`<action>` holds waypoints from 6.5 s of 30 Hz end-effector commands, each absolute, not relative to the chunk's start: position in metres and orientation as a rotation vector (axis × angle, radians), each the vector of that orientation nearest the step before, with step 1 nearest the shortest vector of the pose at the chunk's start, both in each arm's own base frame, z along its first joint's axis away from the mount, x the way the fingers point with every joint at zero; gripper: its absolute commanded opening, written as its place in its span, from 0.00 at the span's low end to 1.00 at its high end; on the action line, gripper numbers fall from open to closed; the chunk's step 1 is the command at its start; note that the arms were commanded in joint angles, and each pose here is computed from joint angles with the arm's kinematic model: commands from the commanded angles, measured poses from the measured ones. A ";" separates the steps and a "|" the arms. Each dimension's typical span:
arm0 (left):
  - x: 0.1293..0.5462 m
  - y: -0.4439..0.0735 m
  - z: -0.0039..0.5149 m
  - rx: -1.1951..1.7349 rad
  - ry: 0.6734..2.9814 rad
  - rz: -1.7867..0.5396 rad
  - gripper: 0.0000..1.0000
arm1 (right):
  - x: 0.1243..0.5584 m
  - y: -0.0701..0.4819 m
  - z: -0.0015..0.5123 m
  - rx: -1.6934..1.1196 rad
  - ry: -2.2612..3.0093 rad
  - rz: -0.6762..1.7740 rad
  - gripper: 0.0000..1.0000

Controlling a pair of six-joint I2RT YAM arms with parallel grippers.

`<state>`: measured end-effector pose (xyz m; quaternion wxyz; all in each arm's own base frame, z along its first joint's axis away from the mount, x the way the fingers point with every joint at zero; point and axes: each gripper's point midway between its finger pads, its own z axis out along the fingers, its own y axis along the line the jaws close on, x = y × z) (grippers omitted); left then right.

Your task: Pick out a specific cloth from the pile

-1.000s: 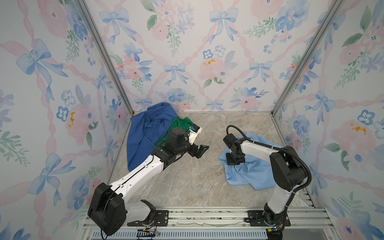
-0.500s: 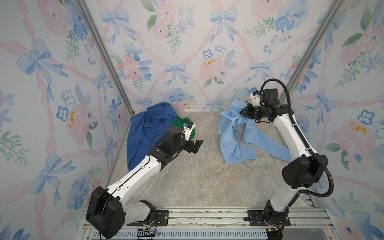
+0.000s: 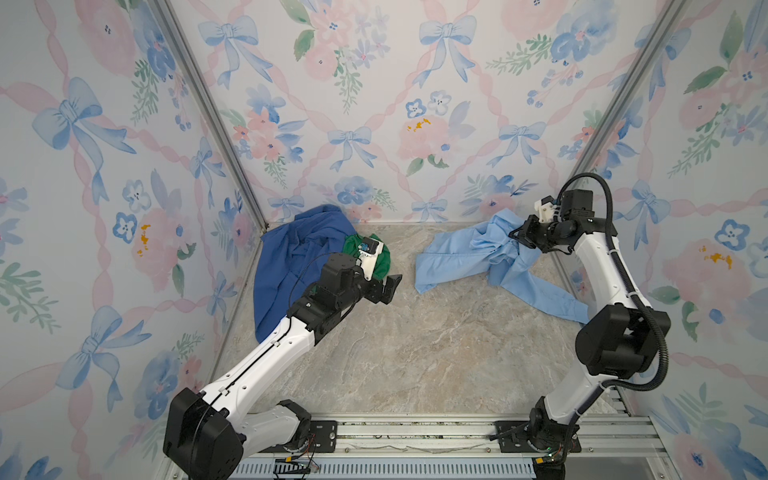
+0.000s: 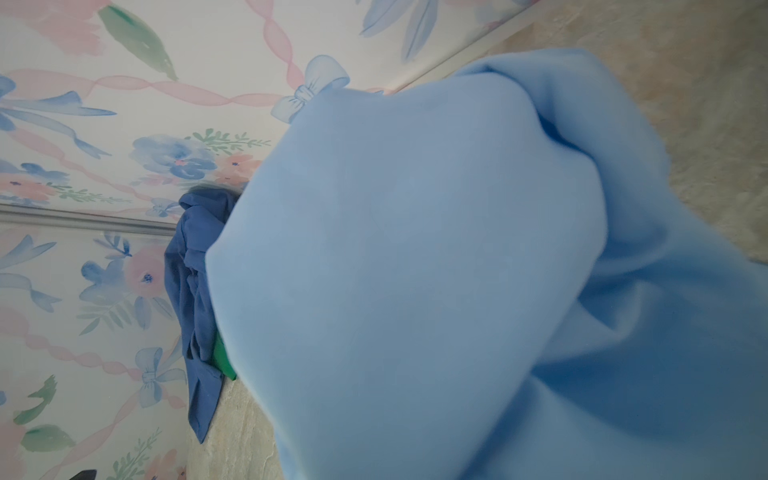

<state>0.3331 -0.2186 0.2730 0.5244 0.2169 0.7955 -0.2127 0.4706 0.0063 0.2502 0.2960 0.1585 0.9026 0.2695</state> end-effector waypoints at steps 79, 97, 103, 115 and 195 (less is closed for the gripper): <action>0.328 -0.210 0.252 0.419 1.951 -0.511 0.98 | 0.515 0.068 0.238 0.135 2.435 0.361 0.00; 0.327 -0.187 0.240 0.365 1.971 -0.485 0.98 | 0.477 0.145 0.058 0.172 2.699 0.450 0.06; 0.327 -0.192 0.239 0.388 1.977 -0.505 0.98 | 0.465 0.129 0.102 0.030 2.614 0.214 0.76; 0.330 -0.194 0.230 0.403 2.006 -0.529 0.98 | 0.424 0.079 0.118 -0.210 2.577 -0.526 0.97; 0.339 -0.160 0.255 0.338 1.959 -0.411 0.98 | 0.509 -0.028 0.162 0.765 2.406 0.710 0.99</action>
